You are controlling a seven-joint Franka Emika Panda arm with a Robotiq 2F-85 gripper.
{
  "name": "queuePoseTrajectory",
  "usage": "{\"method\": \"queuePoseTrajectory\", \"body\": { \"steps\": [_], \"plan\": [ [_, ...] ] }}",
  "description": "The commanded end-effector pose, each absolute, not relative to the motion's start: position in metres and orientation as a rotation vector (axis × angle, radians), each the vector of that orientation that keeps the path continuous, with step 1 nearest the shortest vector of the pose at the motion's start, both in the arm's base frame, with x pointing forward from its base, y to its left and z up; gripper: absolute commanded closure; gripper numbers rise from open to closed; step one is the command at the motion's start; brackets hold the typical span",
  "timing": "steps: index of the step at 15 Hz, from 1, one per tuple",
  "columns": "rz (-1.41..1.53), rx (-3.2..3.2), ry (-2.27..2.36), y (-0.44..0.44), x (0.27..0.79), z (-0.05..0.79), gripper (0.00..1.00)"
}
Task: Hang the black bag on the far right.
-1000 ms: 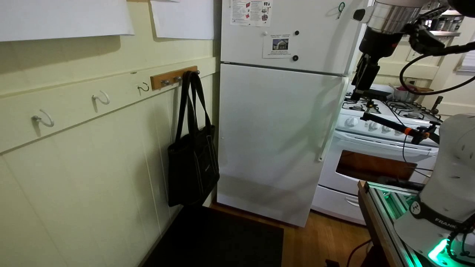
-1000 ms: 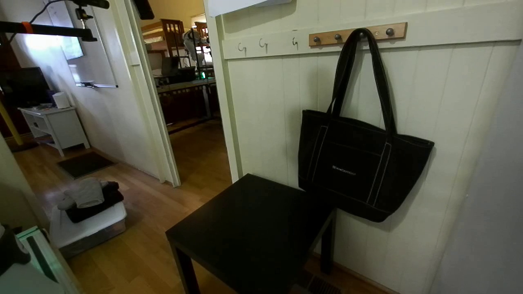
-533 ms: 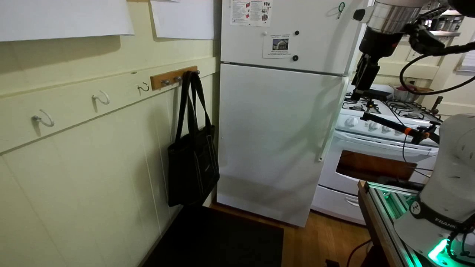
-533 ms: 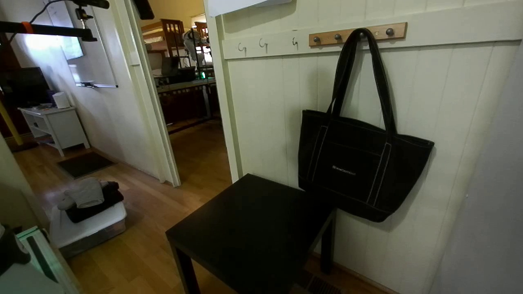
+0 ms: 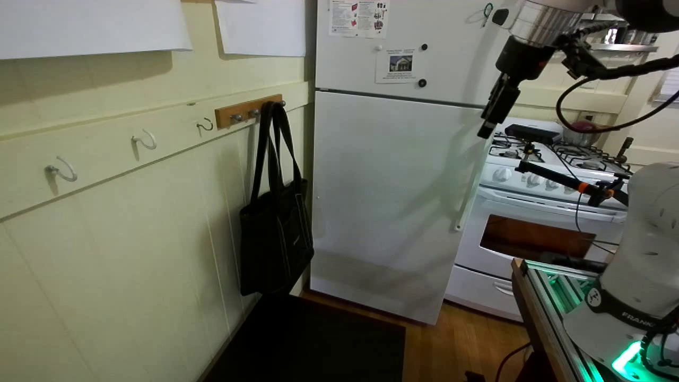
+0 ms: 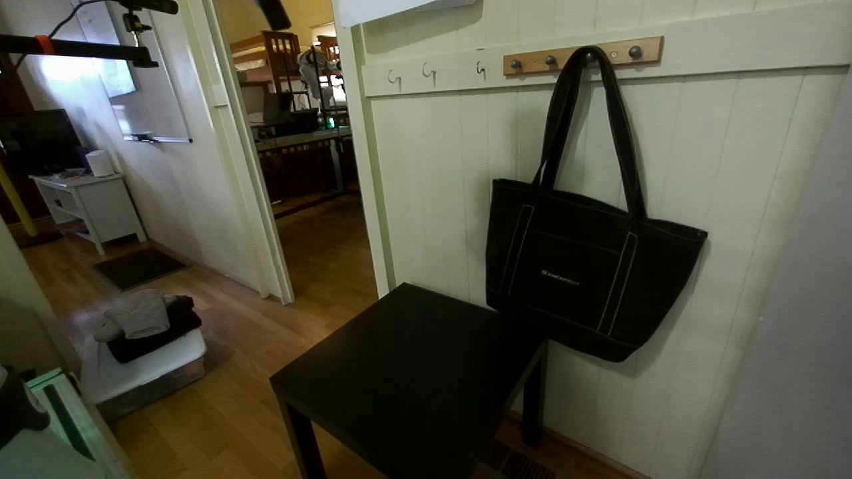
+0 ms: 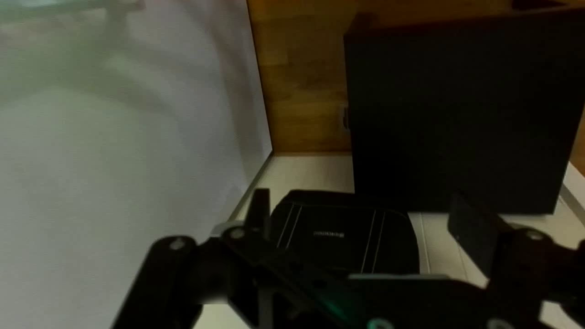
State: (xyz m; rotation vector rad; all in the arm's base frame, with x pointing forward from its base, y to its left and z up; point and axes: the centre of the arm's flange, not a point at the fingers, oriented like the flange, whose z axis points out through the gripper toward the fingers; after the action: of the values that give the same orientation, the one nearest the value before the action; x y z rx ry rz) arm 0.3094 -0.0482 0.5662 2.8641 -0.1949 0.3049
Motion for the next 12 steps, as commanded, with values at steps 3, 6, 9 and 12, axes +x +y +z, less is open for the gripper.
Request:
{"method": "queuePoseTrajectory", "body": {
  "steps": [3,6,9,12],
  "plan": [
    [0.552,2.891,-0.093,-0.057,0.370,0.555,0.00],
    [0.586,2.884,-0.087,-0.052,0.388,0.554,0.00],
    [0.569,2.863,-0.091,-0.051,0.379,0.552,0.00],
    [0.569,2.861,-0.085,-0.050,0.383,0.553,0.00]
  ]
}}
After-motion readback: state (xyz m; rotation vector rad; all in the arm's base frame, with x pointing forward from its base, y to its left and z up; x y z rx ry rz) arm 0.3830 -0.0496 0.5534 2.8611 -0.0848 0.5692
